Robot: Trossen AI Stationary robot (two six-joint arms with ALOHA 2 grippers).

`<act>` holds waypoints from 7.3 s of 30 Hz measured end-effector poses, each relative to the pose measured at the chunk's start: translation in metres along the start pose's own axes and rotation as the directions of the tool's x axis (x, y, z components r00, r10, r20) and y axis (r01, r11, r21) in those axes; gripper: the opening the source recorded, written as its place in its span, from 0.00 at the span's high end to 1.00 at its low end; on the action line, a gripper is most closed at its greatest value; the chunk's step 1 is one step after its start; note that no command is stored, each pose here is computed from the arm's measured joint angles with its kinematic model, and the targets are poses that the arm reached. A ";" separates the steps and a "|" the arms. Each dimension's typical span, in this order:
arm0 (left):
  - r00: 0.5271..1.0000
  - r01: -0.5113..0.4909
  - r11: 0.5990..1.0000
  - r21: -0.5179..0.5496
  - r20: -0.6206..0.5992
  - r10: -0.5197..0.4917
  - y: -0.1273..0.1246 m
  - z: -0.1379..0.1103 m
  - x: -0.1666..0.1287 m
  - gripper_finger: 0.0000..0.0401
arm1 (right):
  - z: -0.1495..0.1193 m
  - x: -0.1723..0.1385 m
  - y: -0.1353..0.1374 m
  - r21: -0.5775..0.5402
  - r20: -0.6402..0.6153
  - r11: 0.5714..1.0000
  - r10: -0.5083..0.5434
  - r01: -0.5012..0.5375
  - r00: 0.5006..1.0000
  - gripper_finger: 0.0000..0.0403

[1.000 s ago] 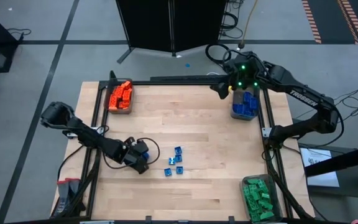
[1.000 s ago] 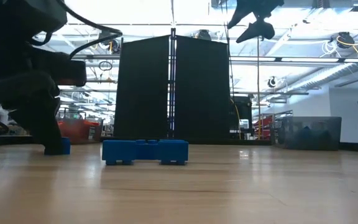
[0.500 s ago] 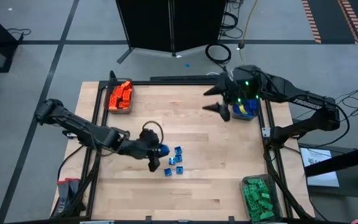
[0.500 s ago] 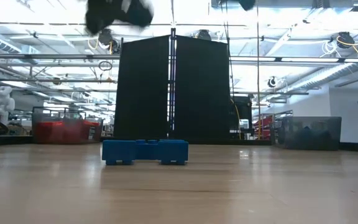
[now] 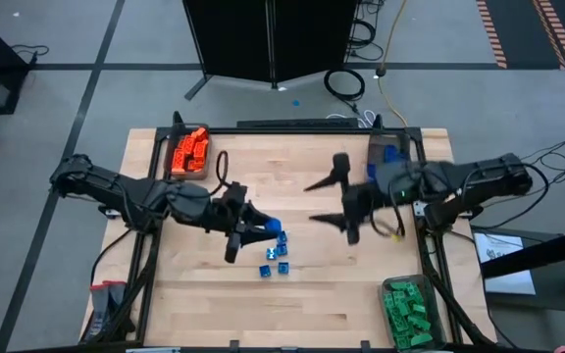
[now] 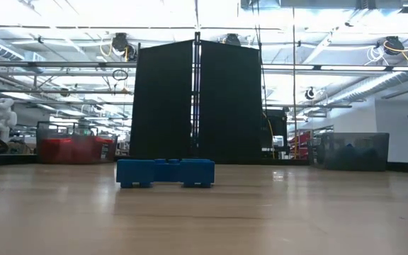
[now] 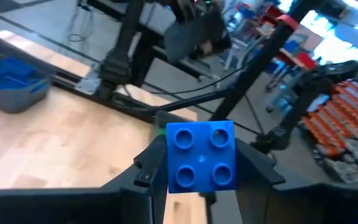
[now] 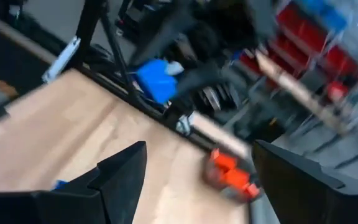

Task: Sort blocks
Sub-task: Put the blue game piece into the top right black bin

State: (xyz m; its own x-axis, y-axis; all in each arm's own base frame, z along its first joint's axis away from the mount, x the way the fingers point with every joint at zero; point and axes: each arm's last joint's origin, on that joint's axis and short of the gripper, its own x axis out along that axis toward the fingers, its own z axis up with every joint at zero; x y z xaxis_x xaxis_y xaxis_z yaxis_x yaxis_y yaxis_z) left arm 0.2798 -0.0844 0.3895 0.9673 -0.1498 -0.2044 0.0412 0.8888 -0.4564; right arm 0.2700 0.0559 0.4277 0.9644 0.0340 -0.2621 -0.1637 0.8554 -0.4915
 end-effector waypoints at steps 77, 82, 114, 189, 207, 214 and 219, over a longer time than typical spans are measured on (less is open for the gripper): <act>0.897 0.233 0.961 -0.145 -0.350 -0.270 0.009 -0.032 0.035 0.68 | 0.007 0.098 0.108 0.040 0.071 0.993 0.111 -0.114 0.991 0.40; 0.896 0.266 0.953 -0.146 -0.327 -0.300 0.007 -0.029 0.035 0.68 | 0.007 0.098 0.108 0.035 0.068 0.993 0.110 -0.112 0.992 0.44; 0.892 0.277 0.947 -0.163 -0.322 -0.317 0.006 -0.027 0.032 0.31 | 0.001 0.104 0.110 -0.018 0.020 0.996 0.090 -0.090 0.996 0.80; 0.725 -0.569 0.808 0.153 -0.369 0.581 0.058 -0.079 0.035 0.20 | -0.172 -0.063 -0.117 0.481 -0.853 0.210 -0.114 0.851 0.510 0.36; 0.624 -0.647 0.732 0.213 -0.404 0.669 0.111 -0.167 0.133 0.20 | -0.117 -0.108 -0.092 0.579 -0.767 0.232 -0.170 0.782 0.618 0.36; 0.597 -0.610 0.749 0.257 -0.472 0.649 0.132 -0.177 0.143 0.20 | -0.117 -0.106 -0.086 0.571 -0.779 0.257 -0.131 0.780 0.613 0.36; 0.566 -0.622 0.736 0.268 -0.496 0.659 0.143 -0.185 0.146 0.20 | -0.114 -0.104 -0.083 0.576 -0.772 0.283 -0.120 0.767 0.625 0.36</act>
State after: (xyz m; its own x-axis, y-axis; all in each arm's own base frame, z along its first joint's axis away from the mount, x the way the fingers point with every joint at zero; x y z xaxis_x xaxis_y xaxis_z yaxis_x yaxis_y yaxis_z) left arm 0.3809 -0.0597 0.1337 0.4503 0.2863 -0.8457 -0.5041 0.8633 0.0238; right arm 0.1593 -0.0774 0.4008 0.4621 -0.4804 -0.7454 0.8126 0.5661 0.1388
